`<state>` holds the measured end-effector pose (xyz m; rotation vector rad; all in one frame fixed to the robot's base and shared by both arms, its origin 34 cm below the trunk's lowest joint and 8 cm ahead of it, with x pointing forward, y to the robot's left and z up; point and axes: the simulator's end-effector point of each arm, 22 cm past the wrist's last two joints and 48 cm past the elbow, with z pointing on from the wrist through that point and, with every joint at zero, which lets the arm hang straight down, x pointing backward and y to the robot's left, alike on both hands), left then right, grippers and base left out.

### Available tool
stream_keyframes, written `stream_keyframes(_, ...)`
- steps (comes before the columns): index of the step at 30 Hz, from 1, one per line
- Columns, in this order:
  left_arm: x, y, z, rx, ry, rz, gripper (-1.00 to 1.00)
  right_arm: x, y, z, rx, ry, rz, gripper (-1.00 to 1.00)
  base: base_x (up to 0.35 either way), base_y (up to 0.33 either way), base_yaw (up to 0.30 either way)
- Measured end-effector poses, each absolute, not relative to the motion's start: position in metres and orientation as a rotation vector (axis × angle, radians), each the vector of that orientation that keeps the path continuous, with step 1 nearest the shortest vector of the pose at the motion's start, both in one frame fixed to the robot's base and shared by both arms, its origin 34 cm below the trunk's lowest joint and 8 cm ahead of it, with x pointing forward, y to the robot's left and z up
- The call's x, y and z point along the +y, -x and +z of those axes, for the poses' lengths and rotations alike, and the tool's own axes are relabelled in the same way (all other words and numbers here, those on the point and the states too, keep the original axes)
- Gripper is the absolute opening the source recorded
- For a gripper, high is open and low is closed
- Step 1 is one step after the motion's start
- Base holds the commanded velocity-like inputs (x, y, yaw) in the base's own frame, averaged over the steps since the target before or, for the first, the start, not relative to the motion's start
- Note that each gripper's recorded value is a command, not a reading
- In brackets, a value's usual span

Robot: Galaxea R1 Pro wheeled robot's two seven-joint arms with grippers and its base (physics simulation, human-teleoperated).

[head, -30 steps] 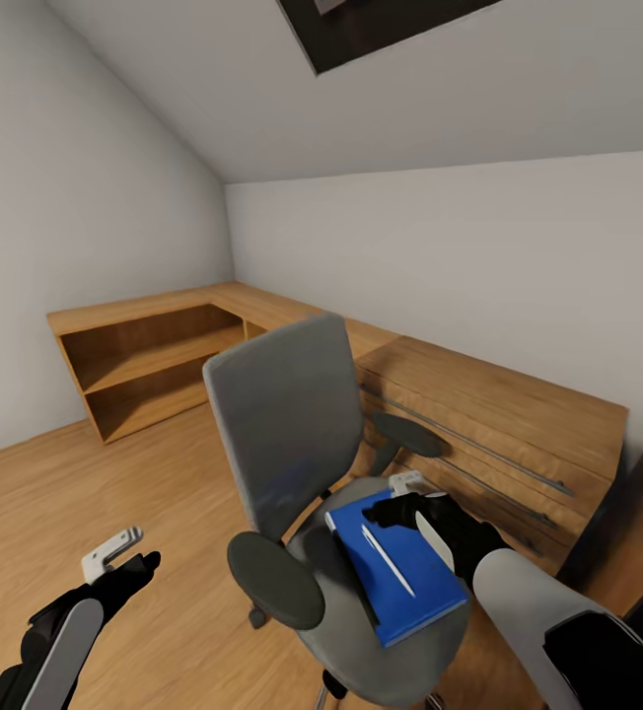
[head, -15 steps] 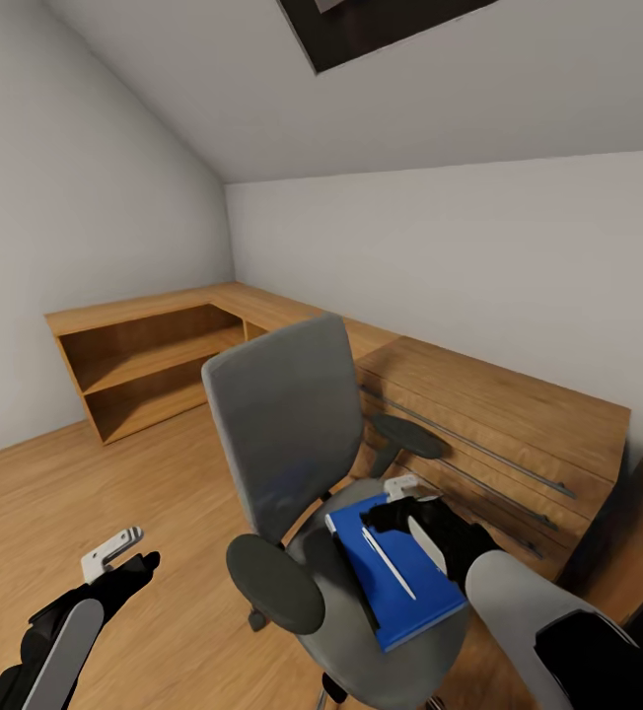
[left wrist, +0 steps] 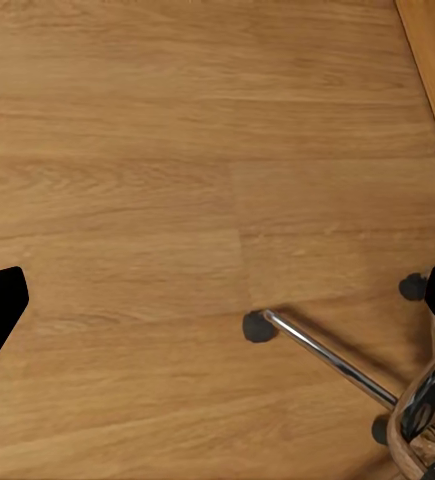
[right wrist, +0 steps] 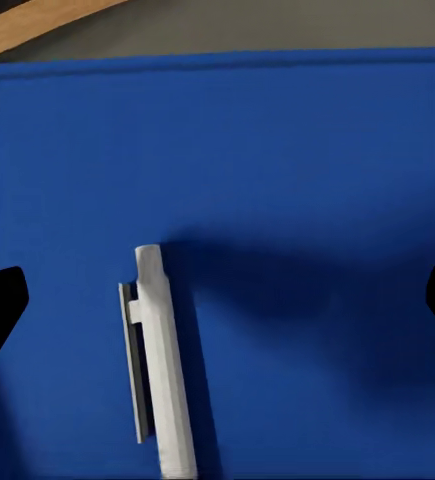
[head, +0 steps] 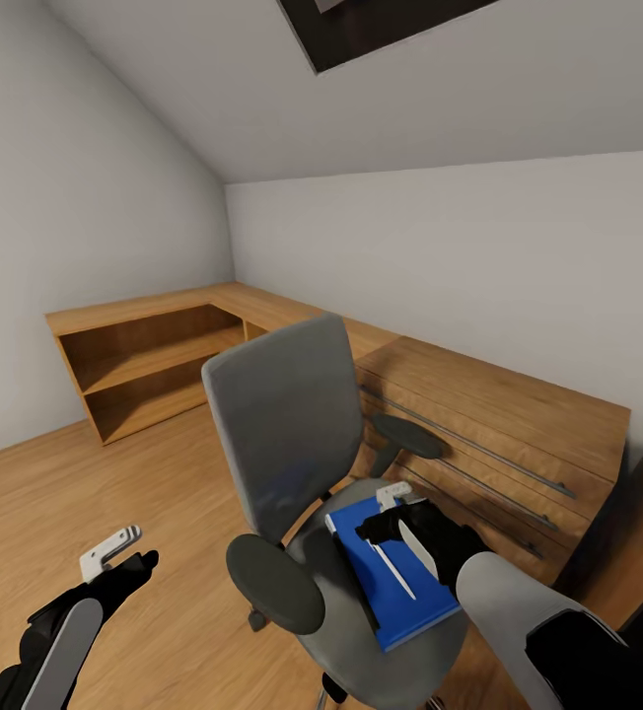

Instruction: In the bedroom, organize the workspace by keeping the computer under the desk, ensuring the monitor is on the desk, placing the keyboard on the desk next to the monitor, placing the mouse on the desk next to the keyboard, moving the folder from the swivel chair onto the desk next to the mouse, stacking the notebook on top of the folder with the pen on top of the notebook, and positioning the swivel chair next to the desk.

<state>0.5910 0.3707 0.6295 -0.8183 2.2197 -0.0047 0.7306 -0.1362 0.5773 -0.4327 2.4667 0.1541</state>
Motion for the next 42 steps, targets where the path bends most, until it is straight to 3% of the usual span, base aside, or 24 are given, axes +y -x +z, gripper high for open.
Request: stream_keyframes(42, 0.37, -0.591, 0.627, 2.22, 0.819, -0.006, 1.0, -0.142, -0.715, 0.564, 2.556, 0.431, 0.144, 1.0, 0.0, 0.0, 0.0)
